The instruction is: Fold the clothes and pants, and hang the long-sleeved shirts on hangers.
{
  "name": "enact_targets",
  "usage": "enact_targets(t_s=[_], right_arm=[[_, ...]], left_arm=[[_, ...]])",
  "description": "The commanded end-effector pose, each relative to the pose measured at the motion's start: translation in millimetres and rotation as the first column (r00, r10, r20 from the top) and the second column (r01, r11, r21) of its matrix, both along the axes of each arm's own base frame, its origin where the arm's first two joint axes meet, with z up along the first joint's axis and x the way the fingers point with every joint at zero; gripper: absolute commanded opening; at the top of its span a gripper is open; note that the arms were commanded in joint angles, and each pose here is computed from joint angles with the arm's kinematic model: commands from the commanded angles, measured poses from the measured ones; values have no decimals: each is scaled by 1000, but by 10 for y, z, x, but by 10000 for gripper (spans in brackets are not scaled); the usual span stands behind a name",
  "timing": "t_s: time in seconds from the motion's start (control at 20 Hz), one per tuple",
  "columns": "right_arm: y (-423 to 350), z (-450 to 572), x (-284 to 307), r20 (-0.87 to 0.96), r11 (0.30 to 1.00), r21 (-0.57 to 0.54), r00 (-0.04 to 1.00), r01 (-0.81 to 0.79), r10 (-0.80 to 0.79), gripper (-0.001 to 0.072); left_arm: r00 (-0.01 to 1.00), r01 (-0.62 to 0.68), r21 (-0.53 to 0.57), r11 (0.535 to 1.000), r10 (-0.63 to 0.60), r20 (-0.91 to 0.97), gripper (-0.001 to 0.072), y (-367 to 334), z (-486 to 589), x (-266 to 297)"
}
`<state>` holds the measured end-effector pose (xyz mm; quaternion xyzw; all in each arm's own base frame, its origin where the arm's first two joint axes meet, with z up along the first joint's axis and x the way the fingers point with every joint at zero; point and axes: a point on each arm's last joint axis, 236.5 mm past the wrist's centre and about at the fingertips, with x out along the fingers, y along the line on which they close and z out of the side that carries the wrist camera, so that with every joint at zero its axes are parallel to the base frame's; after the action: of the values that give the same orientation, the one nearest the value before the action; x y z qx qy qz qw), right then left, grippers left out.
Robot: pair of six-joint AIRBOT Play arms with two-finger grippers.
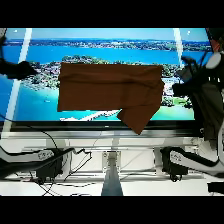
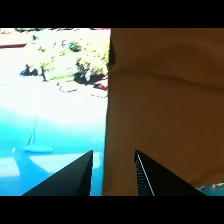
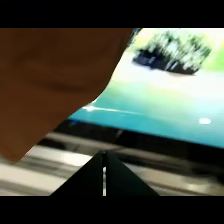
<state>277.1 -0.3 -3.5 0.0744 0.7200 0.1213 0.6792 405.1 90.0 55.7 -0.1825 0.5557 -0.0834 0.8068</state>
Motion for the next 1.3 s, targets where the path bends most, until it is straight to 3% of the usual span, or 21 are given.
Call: enact_targets(t_s=[0.0,0.05,0.1,0.3,0.45,0.55,0.7,0.85,0.95,1.0,1.25], right_arm=[[614,-247,-515,-28,952,287,994,108,-104,156],[735,-385,-593,-51,932,325,987,162,-153,365],[816,-512,-665,-84,914,346,977,213,-196,452],[800,-1007,-799,-121,879,291,925,379,-359,449],[770,-1084,-667,-76,855,295,902,427,-424,444],[792,-1100,-570,-76,829,317,884,460,-462,363],[797,-1201,-544,-107,810,315,867,494,-487,363],[894,-1215,-503,-114,803,351,873,482,-475,355],[915,-1236,-458,-86,813,344,878,470,-471,97],[914,-1250,-438,-71,819,338,880,465,-470,15],[892,-1269,-391,-45,823,329,878,463,-476,14]], left_arm=[[994,-110,-10,994,110,-17,282,319,93,-390],[990,-132,-30,991,130,-45,280,325,-17,-544],[986,-158,-55,986,154,-68,281,304,-137,-674],[969,-239,-204,949,219,-115,287,-49,-684,-1003],[959,-248,-241,938,202,-201,454,-298,-1070,-1241],[959,-239,-262,935,186,-212,454,-431,-1214,-1317],[953,-276,-306,911,218,-210,453,-541,-1291,-1306],[965,-221,-306,926,162,-207,453,-685,-1357,-1351],[969,-191,-301,934,129,-212,453,-807,-1405,-1365],[971,-177,-290,941,118,-208,453,-847,-1433,-1347],[976,-105,-238,966,55,-210,451,-1071,-1680,-1233]])
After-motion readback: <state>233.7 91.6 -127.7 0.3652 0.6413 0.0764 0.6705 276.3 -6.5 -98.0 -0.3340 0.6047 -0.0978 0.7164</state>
